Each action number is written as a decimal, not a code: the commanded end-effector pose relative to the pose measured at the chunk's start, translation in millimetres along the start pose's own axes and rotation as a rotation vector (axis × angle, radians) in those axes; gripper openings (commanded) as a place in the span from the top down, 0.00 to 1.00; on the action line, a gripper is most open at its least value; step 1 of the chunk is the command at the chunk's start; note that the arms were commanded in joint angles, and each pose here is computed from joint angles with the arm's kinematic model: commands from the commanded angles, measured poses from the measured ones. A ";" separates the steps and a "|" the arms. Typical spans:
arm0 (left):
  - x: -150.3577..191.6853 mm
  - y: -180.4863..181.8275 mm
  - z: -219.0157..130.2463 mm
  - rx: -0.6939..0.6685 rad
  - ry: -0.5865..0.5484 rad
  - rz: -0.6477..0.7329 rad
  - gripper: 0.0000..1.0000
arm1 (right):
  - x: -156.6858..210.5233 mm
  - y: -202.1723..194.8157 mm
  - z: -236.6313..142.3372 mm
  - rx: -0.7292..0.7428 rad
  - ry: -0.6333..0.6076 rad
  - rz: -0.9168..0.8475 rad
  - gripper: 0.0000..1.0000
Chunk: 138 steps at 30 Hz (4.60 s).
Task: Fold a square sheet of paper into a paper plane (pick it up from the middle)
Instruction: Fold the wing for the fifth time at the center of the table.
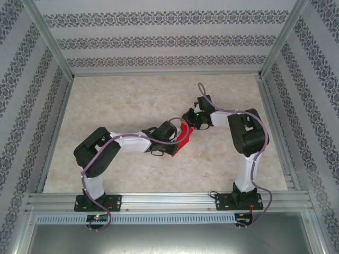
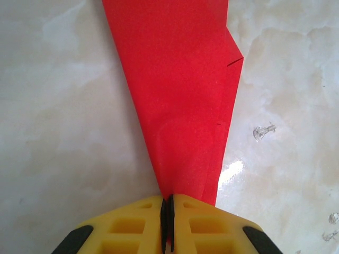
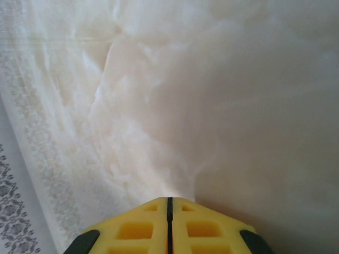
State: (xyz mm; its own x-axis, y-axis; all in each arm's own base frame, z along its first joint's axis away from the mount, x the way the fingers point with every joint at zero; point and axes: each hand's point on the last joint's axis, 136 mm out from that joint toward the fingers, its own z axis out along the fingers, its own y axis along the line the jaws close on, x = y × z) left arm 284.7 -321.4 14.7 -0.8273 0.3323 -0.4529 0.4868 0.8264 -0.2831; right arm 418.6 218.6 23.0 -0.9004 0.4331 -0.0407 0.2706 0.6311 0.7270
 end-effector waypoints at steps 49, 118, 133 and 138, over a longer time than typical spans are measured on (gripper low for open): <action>65.0 -4.0 -15.0 -0.123 0.188 0.073 0.84 | 101.8 -87.6 -0.4 0.164 0.151 0.017 0.95; 38.6 -23.7 1.7 0.036 0.103 -0.005 0.98 | 101.5 -98.3 -5.8 0.118 0.170 -0.011 0.96; 93.4 -29.7 -9.4 -0.080 0.212 0.099 0.99 | 95.9 -110.5 -7.2 0.157 0.154 -0.003 0.96; 117.5 -22.9 -7.5 -0.086 0.251 0.082 1.00 | 96.1 -110.1 -6.3 0.148 0.155 -0.002 0.96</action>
State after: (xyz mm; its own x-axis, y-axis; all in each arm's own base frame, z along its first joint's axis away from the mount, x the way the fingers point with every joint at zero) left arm 227.3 -342.8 17.2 -0.7859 0.4014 -0.4704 0.5478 0.8049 -0.2283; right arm 326.1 235.0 15.0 -0.9718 0.2355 -0.0147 0.1243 0.5640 0.8164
